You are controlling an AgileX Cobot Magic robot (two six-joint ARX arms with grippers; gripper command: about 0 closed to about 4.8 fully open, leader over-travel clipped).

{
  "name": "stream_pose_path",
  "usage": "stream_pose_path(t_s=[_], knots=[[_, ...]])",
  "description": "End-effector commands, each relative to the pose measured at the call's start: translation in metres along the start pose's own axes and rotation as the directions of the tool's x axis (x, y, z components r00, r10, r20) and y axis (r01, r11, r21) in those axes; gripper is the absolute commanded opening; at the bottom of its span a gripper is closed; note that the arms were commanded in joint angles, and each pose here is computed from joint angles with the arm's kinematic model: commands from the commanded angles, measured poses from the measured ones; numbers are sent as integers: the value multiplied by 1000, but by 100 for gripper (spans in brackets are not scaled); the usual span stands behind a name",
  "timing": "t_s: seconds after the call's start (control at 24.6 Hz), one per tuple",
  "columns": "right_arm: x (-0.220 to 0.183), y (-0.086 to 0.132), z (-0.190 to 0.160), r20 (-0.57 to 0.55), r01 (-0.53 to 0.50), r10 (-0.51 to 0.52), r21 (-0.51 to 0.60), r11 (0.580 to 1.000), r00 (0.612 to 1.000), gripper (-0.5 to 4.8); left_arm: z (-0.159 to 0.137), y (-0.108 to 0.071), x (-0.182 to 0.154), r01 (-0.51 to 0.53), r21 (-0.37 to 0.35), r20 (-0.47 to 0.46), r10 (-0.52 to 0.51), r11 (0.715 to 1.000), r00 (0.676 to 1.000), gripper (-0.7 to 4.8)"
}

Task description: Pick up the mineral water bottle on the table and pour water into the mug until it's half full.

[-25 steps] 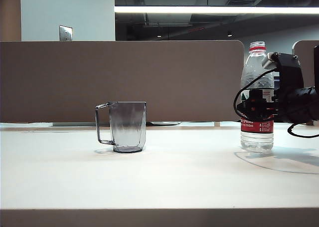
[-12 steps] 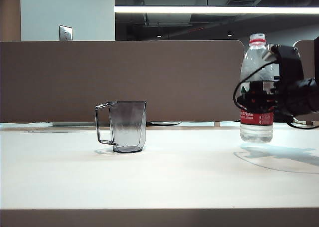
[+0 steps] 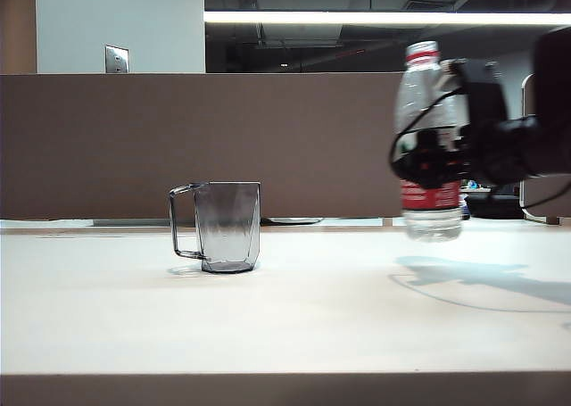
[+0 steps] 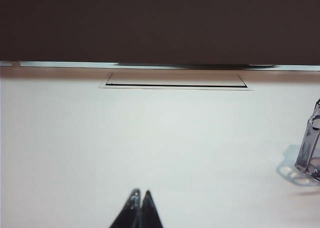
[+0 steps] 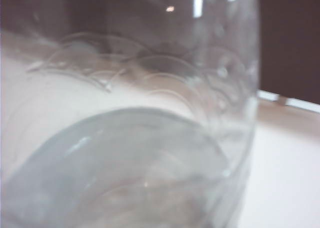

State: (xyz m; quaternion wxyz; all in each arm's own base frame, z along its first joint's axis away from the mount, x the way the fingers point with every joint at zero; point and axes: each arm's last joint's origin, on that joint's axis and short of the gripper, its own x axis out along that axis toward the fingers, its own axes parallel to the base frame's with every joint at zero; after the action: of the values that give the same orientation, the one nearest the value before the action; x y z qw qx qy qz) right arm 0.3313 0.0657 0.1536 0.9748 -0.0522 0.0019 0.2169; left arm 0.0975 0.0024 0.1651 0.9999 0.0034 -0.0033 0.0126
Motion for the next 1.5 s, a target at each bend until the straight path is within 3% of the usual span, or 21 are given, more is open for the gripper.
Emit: stream_pose_path(t_s=[0.04,0.37,0.49,0.61,0.94,1.22,1.38,1.5], knots=[[18,11,22,44,-42,45,-54,998,998,304,2,0,0,3,0,13,-3,1000,1000,-5],[49,38,44,-56,-78,66,-234,969,996,304,2,0,0,3,0,12,-3,1000,1000,-5],[56,51,54,-57,-34,15,-342,939,998,304,2,0,0,3,0,12,-3,1000,1000,-5],[55,60,57,-75,-7,-31,-459,889,997,304,2,0,0,3,0,12,-3,1000,1000,-6],[53,70,65,-76,-8,-50,-626,780,996,305,2,0,0,3,0,12,-3,1000,1000,-5],[53,80,66,-73,-25,-44,-739,674,996,305,2,0,0,3,0,12,-3,1000,1000,-5],[53,82,68,-52,1,-62,-759,651,997,305,2,0,0,3,0,12,-3,1000,1000,-5],[53,83,68,-53,-5,-63,-801,599,997,305,2,0,0,3,0,12,-3,1000,1000,-5]])
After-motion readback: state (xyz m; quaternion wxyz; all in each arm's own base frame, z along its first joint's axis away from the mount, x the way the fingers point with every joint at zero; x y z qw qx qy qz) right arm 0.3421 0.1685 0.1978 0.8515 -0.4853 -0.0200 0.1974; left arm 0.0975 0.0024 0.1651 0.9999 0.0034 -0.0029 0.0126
